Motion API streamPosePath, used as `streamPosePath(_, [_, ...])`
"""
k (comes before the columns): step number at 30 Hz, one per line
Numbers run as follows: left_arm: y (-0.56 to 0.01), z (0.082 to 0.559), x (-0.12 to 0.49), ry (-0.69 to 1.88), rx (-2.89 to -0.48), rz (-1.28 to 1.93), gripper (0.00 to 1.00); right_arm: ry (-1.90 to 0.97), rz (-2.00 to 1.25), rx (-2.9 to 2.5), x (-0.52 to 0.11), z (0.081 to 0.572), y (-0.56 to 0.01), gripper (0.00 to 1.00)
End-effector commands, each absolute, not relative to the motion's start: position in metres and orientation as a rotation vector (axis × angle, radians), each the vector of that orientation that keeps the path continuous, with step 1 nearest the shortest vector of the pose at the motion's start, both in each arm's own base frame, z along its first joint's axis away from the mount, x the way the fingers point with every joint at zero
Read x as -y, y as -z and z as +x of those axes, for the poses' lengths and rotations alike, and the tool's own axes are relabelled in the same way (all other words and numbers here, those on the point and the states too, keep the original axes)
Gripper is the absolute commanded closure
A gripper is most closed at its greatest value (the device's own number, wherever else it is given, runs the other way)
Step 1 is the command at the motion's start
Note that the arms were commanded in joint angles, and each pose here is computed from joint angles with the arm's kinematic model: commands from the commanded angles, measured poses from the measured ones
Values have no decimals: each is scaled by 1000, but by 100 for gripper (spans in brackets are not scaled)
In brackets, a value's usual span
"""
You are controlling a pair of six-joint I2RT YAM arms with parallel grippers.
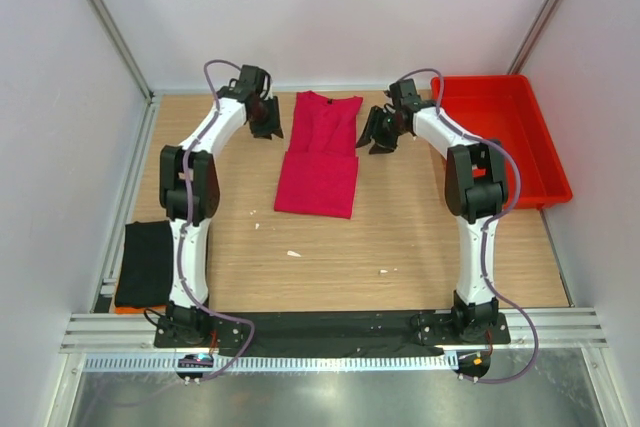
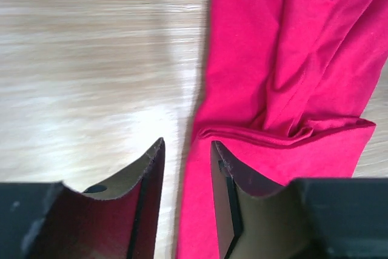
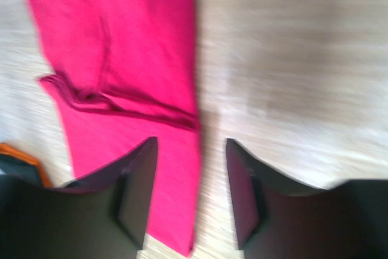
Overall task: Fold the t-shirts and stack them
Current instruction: Fold the tshirt
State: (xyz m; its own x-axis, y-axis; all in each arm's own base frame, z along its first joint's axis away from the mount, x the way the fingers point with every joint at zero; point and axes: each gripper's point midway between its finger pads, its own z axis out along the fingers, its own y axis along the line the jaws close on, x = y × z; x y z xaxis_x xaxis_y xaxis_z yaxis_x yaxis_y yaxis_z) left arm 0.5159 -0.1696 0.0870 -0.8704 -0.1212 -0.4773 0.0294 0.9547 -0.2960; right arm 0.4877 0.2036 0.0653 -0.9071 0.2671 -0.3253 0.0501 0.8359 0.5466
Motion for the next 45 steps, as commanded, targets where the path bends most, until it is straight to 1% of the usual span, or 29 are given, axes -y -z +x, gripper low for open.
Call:
streamPosePath(1, [-135, 503, 143, 281, -2558, -98, 62, -602, 204, -2677, -180, 470, -80, 43])
streamPosePath(2, [-152, 495, 147, 327, -2534, -79, 62, -597, 185, -2684, -178, 463, -84, 42])
streamPosePath(3, [-134, 478, 147, 349, -2591, -75, 62, -626, 173, -2694, -180, 447, -88, 41])
streamPosePath(4, [-131, 467, 151, 391, -2608, -71, 62, -659, 166, -2696, -183, 437, -92, 40])
streamPosePath(5, [-142, 454, 164, 516, -2599, -63, 62, -709, 181, -2682, -189, 432, -95, 39])
streamPosePath(6, [-116, 430, 166, 558, -2679, -80, 62, -802, 173, -2701, -199, 406, -97, 37])
streamPosePath(8, [-106, 411, 174, 646, -2689, -75, 63, -893, 187, -2668, -208, 392, -98, 35])
streamPosePath(9, [-93, 389, 173, 672, -2730, -91, 63, -926, 245, -2714, -209, 369, -82, 34])
streamPosePath(11, [-85, 381, 173, 692, -2721, -92, 62, -1006, 232, -2648, -217, 359, -93, 33])
streamPosePath(12, [-74, 370, 172, 703, -2749, -103, 62, -1019, 271, -2687, -217, 341, -79, 33])
streamPosePath(13, [-73, 366, 175, 733, -2746, -125, 61, -1048, 252, -2689, -224, 332, -79, 33])
streamPosePath(14, [-69, 368, 178, 762, -2724, -124, 61, -1069, 237, -2681, -228, 328, -77, 33])
streamPosePath(15, [-60, 362, 178, 769, -2746, -142, 61, -1072, 248, -2710, -229, 316, -65, 33])
streamPosePath(17, [-49, 361, 180, 785, -2759, -174, 62, -1094, 230, -2704, -239, 307, -62, 34])
streamPosePath(18, [-44, 359, 181, 789, -2767, -185, 62, -1098, 240, -2728, -240, 298, -53, 36])
streamPosePath(24, [-30, 348, 179, 793, -2802, -235, 66, -1110, 293, -2739, -245, 286, -37, 44])
streamPosePath(30, [-15, 325, 176, 800, -2843, -320, 71, -1053, 323, -2727, -240, 293, -31, 49])
streamPosePath(33, [-10, 319, 176, 804, -2850, -347, 74, -999, 334, -2737, -237, 298, -27, 51])
streamPosePath(35, [-8, 315, 176, 811, -2858, -360, 80, -1001, 333, -2749, -238, 300, -24, 52])
streamPosePath(36, [-8, 314, 177, 821, -2861, -370, 81, -1003, 323, -2749, -239, 301, -24, 56])
streamPosePath(37, [-8, 312, 178, 827, -2862, -374, 85, -992, 324, -2765, -238, 299, -22, 58])
streamPosePath(38, [-7, 308, 178, 825, -2871, -378, 87, -967, 320, -2769, -236, 301, -20, 59])
streamPosePath(39, [-7, 305, 180, 827, -2876, -373, 89, -955, 314, -2771, -234, 301, -20, 66])
streamPosePath(40, [-9, 303, 181, 826, -2872, -375, 92, -937, 304, -2794, -231, 296, -18, 69])
streamPosePath(42, [-5, 291, 183, 822, -2896, -383, 95, -885, 297, -2812, -222, 289, -16, 78])
streamPosePath(44, [-6, 279, 185, 830, -2911, -389, 96, -814, 266, -2853, -209, 276, -12, 78])
streamPosePath(45, [-7, 274, 189, 836, -2917, -371, 96, -764, 247, -2839, -202, 277, -16, 75])
